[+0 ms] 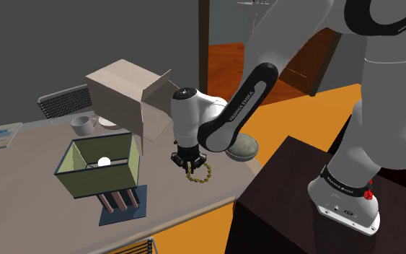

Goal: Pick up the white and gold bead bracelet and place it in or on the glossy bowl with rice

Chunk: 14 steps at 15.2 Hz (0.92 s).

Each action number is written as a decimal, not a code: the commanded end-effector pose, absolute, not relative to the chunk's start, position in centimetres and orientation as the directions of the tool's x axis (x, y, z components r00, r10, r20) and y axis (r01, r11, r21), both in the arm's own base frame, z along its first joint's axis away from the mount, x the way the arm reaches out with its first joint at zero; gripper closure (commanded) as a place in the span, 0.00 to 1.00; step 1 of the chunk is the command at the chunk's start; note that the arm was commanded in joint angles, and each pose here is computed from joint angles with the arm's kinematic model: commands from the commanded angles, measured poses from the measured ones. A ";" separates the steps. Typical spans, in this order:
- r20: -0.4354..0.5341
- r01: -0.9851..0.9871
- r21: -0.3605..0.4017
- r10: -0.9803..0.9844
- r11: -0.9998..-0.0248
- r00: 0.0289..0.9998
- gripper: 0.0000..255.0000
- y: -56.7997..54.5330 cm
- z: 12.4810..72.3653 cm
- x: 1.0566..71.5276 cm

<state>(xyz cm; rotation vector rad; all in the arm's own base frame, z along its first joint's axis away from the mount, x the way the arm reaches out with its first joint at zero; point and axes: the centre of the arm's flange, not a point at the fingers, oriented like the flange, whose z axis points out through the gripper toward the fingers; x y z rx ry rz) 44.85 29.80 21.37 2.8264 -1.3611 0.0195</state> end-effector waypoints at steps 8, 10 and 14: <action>0.013 -0.782 -0.001 -0.782 -0.623 0.623 1.00 28.5 25.4 44.7; 0.013 -0.782 -0.001 -0.782 -0.623 0.623 1.00 25.8 25.5 44.6; 0.013 -0.782 -0.001 -0.782 -0.623 0.623 1.00 20.6 25.7 44.3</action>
